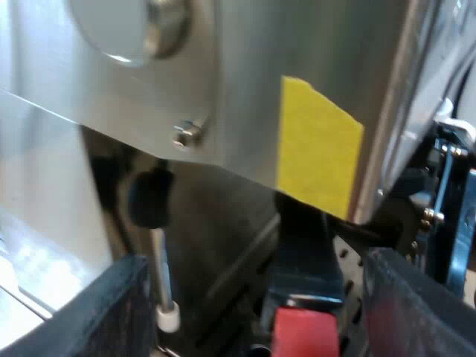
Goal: Put the handle in the coffee machine
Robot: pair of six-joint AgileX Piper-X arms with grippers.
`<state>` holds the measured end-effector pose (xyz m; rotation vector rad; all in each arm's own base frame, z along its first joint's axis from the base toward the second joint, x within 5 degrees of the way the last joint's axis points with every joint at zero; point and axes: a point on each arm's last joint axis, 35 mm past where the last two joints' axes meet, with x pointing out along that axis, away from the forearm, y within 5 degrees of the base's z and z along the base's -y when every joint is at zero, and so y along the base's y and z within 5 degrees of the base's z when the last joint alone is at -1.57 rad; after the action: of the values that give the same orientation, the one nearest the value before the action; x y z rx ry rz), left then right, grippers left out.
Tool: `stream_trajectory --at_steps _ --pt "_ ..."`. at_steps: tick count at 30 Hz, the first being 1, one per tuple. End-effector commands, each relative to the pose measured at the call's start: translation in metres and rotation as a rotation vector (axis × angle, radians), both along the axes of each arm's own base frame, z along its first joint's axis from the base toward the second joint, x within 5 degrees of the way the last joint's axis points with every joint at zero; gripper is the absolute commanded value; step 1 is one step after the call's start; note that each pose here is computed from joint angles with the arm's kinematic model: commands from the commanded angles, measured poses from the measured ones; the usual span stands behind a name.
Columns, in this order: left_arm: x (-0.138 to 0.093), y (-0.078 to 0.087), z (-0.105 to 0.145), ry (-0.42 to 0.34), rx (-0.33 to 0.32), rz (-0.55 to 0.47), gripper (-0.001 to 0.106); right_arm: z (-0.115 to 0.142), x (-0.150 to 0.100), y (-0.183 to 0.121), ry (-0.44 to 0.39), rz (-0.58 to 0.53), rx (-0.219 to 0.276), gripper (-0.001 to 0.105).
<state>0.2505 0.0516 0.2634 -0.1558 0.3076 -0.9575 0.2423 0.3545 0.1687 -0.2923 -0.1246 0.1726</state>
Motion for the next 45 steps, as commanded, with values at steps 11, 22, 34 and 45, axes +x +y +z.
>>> stream_trajectory --at_steps 11,22,34,45 --pt "0.016 0.015 0.065 -0.017 0.011 0.126 0.0 0.025 0.002 -0.001 -0.067 0.0 0.104 0.045" --pt "0.013 0.001 0.108 -0.047 0.386 0.191 0.0 0.025 0.002 -0.001 -0.067 0.0 0.104 0.045" --pt "0.008 -0.04 0.098 0.1 0.69 0.135 0.0 0.025 0.002 -0.001 -0.067 0.0 0.104 0.045" --pt "0.023 -0.051 0.071 0.204 0.797 0.034 0.0 0.025 0.002 -0.001 -0.067 0.0 0.104 0.045"
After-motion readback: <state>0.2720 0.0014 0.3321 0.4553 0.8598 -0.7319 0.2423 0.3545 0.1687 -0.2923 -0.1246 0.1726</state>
